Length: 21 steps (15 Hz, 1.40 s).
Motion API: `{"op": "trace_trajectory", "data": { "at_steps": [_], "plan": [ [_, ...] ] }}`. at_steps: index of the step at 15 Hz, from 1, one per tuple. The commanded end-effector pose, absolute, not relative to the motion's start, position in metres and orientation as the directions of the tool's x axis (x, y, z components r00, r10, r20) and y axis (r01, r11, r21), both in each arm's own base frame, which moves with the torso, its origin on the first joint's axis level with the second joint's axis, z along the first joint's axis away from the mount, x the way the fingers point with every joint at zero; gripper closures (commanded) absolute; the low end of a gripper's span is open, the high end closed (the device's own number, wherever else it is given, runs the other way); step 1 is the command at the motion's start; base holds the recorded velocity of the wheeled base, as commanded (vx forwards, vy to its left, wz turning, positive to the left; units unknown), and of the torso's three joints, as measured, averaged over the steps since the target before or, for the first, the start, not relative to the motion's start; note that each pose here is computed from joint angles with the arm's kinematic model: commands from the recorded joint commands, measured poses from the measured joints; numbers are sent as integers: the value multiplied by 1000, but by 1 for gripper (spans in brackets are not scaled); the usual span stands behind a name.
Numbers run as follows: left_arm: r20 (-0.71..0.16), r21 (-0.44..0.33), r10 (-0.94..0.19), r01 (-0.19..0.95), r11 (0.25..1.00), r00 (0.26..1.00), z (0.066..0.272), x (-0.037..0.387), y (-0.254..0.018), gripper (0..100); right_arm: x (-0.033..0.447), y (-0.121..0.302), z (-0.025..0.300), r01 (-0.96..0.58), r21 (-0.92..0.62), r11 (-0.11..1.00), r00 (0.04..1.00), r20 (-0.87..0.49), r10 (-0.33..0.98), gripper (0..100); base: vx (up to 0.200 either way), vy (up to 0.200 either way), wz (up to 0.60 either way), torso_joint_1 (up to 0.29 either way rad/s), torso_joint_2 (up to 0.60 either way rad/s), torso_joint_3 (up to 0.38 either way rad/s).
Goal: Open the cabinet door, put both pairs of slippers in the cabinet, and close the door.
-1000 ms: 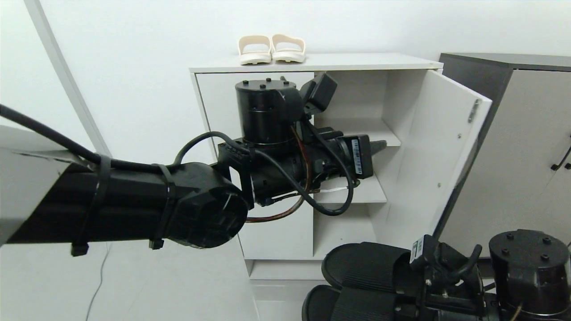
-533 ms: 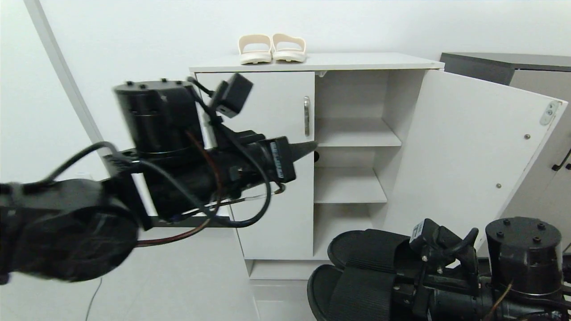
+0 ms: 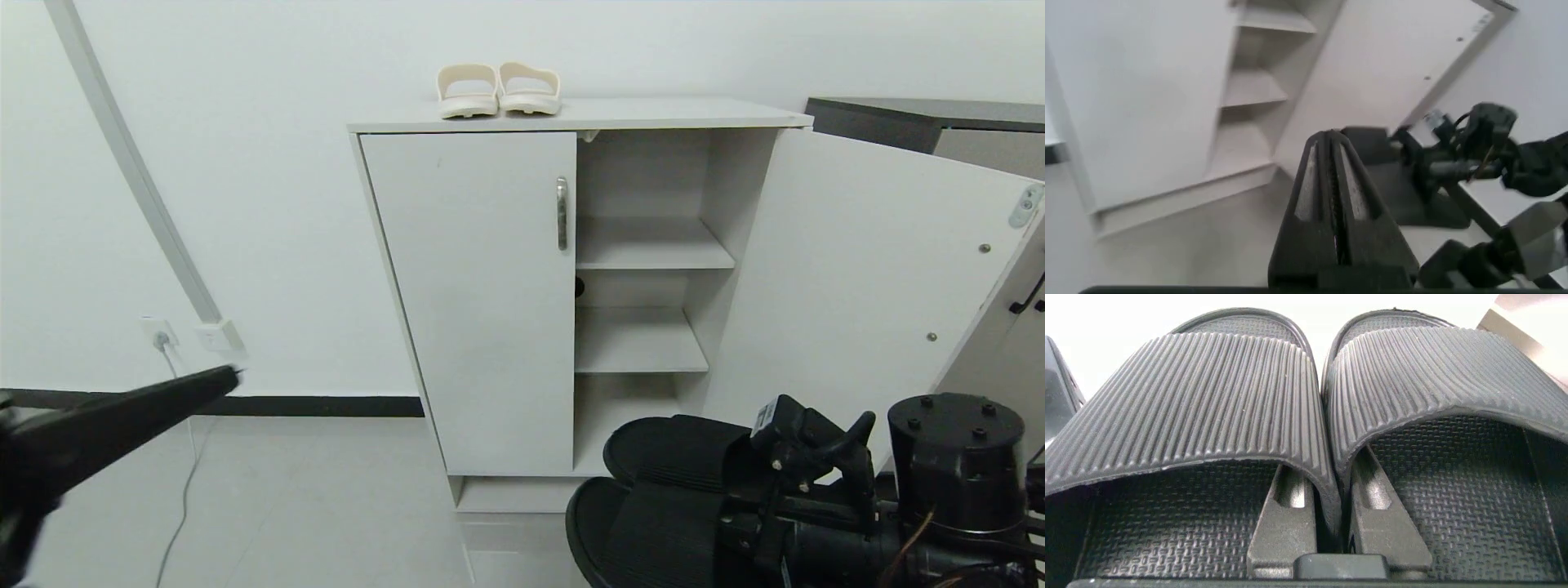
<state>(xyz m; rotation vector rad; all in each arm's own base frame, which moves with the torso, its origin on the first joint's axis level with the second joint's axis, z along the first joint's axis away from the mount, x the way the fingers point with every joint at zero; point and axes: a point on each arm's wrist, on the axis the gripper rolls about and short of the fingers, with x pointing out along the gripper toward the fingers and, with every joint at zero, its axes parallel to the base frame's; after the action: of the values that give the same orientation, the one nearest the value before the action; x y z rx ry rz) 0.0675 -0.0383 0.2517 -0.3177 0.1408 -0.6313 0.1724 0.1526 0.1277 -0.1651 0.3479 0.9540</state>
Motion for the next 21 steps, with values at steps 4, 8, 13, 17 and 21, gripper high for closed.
{"op": "trace_trajectory", "data": {
  "at_steps": [4, 8, 13, 17, 21],
  "plan": [
    [-12, -216, -118, 112, 970, 993, 169, -21, 2, 100, 172, 152, 130, -819, 11, 573, 535, -345, 771, 100, 0, 0, 0, 0, 0, 0],
    [-26, -92, 17, -19, 996, 1000, 112, -29, 3, 100, 173, 152, 129, -820, 13, 572, 532, -350, 771, 100, 0, 0, 0, 0, 0, 0],
    [52, -48, 60, -57, 997, 997, 81, -23, 1, 100, 174, 154, 132, -820, 13, 573, 536, -338, 774, 100, 0, 0, 0, 0, 0, 0],
    [15, 19, 69, -69, 997, 998, 77, -23, 2, 100, 186, 165, 129, -759, -15, 651, 613, -355, 706, 100, 0, 0, 0, 0, 0, 0],
    [-6, 23, 8, -8, 1000, 1000, 75, -23, 0, 100, 203, 187, 130, -634, 15, 773, 729, -323, 604, 100, 0, 0, 0, 0, 0, 0]
  ]
}}
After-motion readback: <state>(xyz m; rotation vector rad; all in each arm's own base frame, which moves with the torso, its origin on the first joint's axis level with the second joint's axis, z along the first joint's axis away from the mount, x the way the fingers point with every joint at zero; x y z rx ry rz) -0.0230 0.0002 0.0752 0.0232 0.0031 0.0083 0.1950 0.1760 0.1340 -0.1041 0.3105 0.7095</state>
